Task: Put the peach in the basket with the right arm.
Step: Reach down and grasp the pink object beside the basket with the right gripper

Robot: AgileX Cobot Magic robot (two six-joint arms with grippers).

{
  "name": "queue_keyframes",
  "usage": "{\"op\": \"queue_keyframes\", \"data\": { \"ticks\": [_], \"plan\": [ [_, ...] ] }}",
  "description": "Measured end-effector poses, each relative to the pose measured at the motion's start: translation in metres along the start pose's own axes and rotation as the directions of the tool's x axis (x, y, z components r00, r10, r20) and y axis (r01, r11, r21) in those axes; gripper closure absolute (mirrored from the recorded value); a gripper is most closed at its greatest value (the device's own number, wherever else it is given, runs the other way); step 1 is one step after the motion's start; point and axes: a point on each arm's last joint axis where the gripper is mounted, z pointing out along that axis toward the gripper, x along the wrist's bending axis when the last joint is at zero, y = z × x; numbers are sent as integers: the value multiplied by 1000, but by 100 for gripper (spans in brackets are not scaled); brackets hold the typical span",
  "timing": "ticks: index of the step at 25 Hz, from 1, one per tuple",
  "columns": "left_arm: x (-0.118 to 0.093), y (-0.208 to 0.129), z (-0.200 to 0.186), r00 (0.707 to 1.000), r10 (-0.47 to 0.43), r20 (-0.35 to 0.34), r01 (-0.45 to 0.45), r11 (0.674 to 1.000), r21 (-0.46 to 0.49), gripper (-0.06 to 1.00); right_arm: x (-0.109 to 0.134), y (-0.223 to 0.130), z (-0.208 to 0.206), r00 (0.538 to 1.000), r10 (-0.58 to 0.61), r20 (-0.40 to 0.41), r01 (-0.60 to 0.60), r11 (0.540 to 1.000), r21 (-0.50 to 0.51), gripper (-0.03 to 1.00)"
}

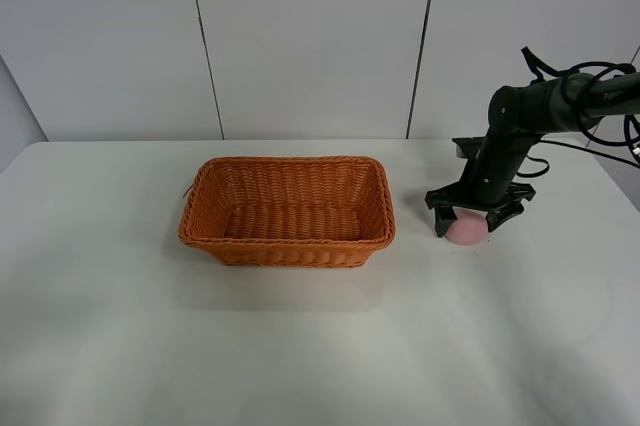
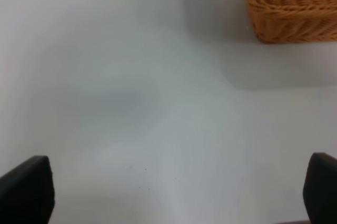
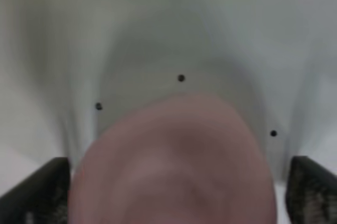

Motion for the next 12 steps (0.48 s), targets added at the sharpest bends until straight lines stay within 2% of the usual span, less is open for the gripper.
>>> {"op": "queue_keyframes", "data": {
  "ticks": [2, 6, 7, 8, 12],
  "plan": [
    [0, 0, 0, 1000, 0, 0, 0, 1000, 0, -4, -1, 0, 0, 1000, -6, 7, 6, 1000, 5, 50],
    [0, 0, 0, 1000, 0, 0, 0, 1000, 0, -4, -2, 0, -1, 1000, -20, 24, 20, 1000, 5, 87],
    [0, 0, 0, 1000, 0, 0, 0, 1000, 0, -4, -2, 0, -3, 999, -22, 25, 22, 1000, 2, 93],
    [0, 0, 0, 1000, 0, 0, 0, 1000, 0, -4, -2, 0, -4, 999, -30, 27, 30, 1000, 1, 96],
    [0, 0, 0, 1000, 0, 0, 0, 1000, 0, -4, -2, 3, -10, 999, -46, 27, 46, 999, -3, 96]
  ]
}}
